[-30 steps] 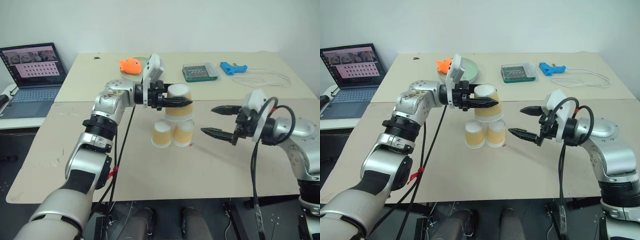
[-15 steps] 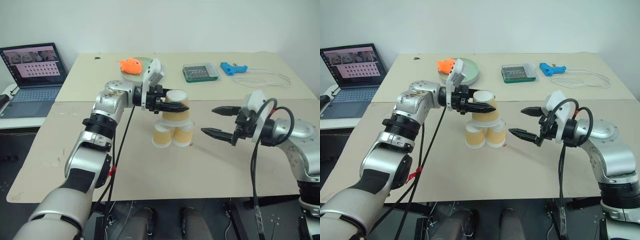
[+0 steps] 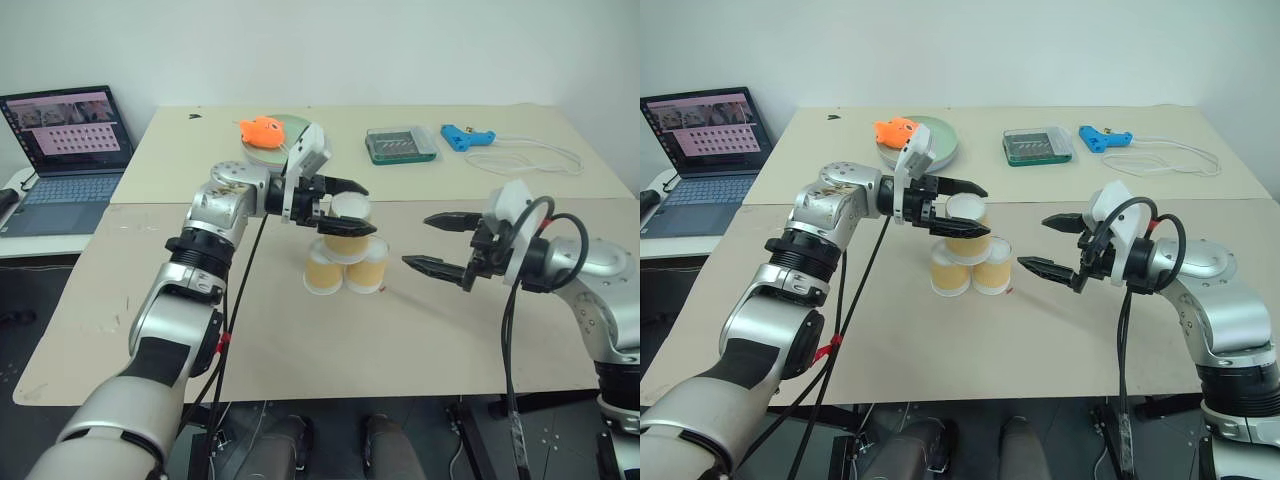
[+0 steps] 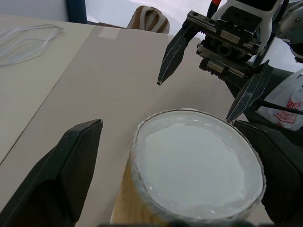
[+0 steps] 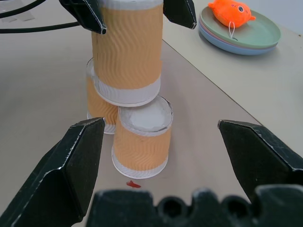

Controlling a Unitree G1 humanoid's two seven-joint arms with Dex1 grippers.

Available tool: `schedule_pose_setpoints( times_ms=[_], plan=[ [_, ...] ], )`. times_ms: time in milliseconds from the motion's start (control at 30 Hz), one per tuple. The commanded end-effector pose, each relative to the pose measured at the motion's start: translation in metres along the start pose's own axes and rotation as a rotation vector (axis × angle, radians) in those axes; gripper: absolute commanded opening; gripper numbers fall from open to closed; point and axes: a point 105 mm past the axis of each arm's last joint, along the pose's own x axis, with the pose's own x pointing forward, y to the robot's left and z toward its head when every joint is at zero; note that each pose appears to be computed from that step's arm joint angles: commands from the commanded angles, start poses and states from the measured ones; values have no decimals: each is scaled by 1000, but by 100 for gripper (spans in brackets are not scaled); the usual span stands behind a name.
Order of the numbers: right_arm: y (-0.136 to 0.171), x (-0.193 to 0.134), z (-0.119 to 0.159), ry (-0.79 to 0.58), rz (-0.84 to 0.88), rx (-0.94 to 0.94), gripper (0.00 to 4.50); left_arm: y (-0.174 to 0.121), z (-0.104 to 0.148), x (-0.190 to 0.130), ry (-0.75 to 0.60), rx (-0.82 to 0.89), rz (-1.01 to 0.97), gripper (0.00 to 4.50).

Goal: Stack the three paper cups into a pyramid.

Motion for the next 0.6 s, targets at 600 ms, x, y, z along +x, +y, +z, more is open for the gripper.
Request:
schedule_pose_setpoints(
  times_ms=[600],
  plan=[
    [-4,-1,14,-38,1,-44,450,6,62,-30,-161,84,102,446]
  ],
)
